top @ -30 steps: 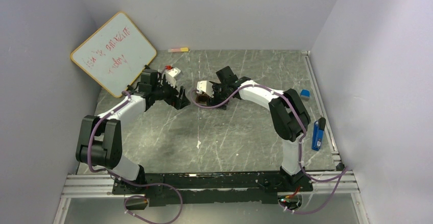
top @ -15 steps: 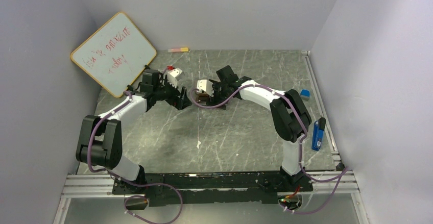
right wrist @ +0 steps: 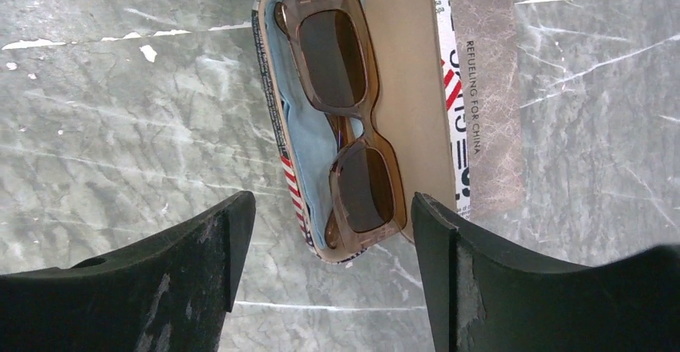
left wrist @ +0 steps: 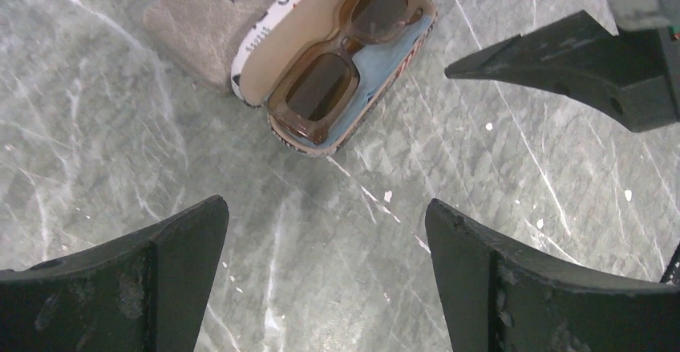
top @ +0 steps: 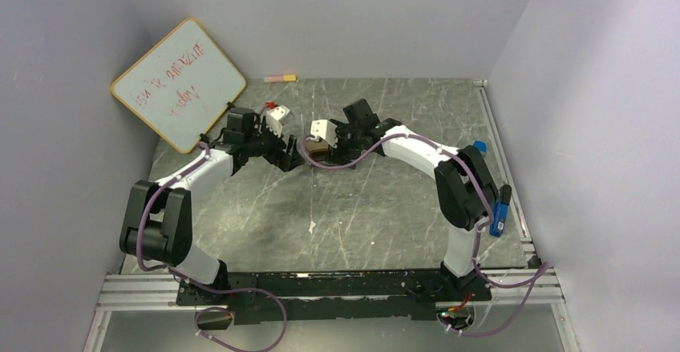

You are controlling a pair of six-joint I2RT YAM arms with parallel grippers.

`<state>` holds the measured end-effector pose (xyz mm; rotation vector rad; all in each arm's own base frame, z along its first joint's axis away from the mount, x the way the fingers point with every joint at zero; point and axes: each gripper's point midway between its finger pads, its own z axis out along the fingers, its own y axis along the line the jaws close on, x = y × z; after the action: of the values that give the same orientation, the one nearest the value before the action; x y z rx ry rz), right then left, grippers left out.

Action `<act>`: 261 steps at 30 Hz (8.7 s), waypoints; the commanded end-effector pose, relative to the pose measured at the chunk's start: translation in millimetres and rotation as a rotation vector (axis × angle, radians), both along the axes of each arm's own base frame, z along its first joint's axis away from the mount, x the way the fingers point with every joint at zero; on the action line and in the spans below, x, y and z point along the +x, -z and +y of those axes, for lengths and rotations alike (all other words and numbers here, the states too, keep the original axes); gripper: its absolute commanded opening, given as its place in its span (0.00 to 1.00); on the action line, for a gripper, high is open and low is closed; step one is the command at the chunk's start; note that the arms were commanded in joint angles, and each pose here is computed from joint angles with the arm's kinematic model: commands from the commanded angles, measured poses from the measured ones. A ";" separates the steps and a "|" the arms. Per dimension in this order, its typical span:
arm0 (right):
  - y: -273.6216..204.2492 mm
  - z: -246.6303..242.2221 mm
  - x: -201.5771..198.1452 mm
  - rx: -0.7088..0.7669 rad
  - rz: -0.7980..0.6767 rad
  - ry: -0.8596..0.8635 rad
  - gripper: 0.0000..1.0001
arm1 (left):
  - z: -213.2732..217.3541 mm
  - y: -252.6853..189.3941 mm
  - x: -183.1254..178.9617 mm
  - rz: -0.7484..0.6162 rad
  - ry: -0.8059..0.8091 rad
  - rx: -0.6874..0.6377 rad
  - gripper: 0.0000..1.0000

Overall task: Organize the sunglasses
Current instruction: Place the sunglasses in the sunglasses case, then close the sunglasses case at the center of the board, then reset both arms

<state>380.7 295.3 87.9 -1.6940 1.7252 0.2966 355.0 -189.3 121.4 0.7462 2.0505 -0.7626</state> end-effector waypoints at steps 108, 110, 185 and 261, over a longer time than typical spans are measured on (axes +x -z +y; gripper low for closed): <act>50.8 -29.7 -27.2 0.641 0.879 0.561 0.40 | -103.2 -9.6 31.9 0.279 0.251 -0.257 0.43; 50.7 -30.8 -27.0 0.646 0.883 0.560 0.40 | -103.5 -8.5 32.0 0.282 0.251 -0.259 0.41; 61.9 -33.1 -25.8 0.649 0.876 0.555 0.08 | -130.1 92.0 -27.0 0.288 0.296 0.132 0.31; -177.1 -193.4 -148.1 0.572 -0.202 0.684 1.00 | 85.5 -100.1 -103.4 -0.375 -0.037 0.204 0.97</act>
<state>239.0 105.3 282.7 -0.6090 1.7184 0.2761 258.3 -100.4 217.8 0.8317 1.8572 -0.3323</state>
